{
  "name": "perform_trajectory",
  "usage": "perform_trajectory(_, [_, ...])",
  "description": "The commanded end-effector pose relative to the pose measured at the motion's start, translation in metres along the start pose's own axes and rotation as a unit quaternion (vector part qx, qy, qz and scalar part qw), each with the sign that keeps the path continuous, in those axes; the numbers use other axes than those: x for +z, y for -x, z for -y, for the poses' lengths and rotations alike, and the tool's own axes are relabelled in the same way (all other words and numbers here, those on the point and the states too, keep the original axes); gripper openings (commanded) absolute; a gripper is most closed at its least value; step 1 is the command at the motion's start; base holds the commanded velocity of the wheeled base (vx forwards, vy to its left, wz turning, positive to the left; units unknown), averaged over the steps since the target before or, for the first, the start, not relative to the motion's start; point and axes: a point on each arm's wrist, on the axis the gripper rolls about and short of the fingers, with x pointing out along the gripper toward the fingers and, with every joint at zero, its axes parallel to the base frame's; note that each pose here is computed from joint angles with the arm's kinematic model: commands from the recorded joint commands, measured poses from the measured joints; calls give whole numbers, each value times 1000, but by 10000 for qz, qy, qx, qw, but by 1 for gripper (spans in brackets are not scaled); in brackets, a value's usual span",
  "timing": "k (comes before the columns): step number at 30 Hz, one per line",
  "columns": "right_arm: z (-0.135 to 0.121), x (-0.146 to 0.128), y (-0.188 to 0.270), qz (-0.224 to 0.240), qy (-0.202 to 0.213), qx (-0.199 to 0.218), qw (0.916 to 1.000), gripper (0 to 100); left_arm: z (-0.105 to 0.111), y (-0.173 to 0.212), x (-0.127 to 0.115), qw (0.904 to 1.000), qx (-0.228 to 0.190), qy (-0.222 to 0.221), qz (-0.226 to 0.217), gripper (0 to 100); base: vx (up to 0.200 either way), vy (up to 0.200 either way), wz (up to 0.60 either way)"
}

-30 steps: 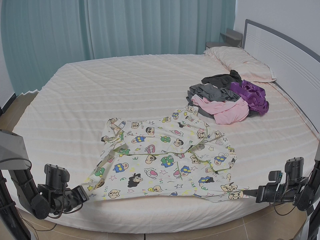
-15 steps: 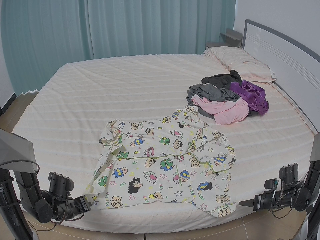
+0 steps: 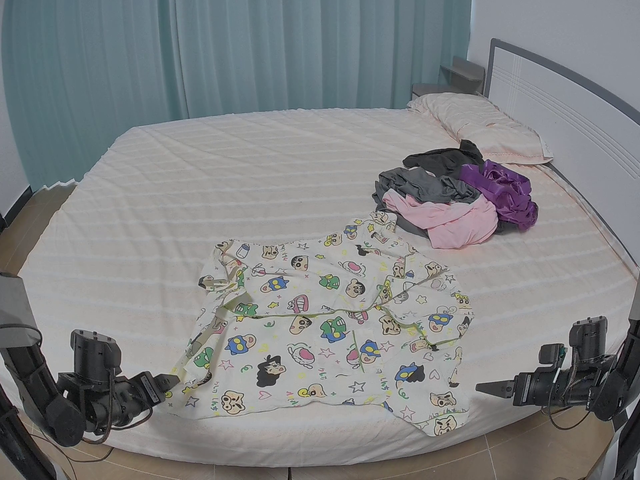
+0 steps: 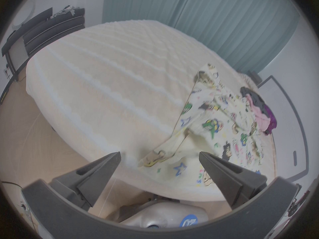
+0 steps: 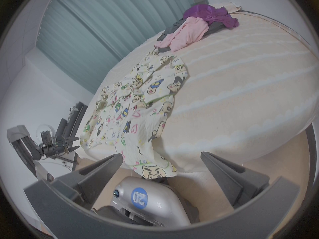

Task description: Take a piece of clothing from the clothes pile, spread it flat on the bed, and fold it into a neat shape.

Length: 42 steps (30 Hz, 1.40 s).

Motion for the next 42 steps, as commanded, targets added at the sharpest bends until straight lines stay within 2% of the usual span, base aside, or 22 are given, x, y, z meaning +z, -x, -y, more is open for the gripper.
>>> perform_trajectory(1, [-1,7,-1,216,-204,69,9995,100,7,19,19,9972,-389,130,626,100,0,0,0])
perform_trajectory(7, [-3,15,-1,459,-406,194,9979,100,19,22,32,9931,-662,147,955,100,0,0,0])
perform_trajectory(9, [-6,23,0,744,-525,267,9955,100,27,19,43,9899,-810,193,1148,100,0,0,0])
perform_trajectory(12, [-8,27,2,922,-657,335,9930,100,32,17,50,9879,-897,249,1243,100,200,0,0])
perform_trajectory(14, [-7,29,3,1040,-745,293,9913,100,39,16,58,9838,-1052,545,1344,100,200,0,0])
perform_trajectory(16, [-7,30,3,1079,-754,280,9909,100,39,14,59,9833,-1083,675,1298,100,200,0,0])
perform_trajectory(30, [-9,28,3,1028,-741,313,9914,100,38,4,54,9868,-978,668,1100,100,200,0,0])
perform_trajectory(38, [-10,27,3,1013,-735,320,9916,100,38,-3,50,9889,-987,640,913,100,0,0,0])
perform_trajectory(42, [-10,27,2,994,-726,332,9918,100,44,-16,54,9883,-1225,591,692,100,0,0,0])
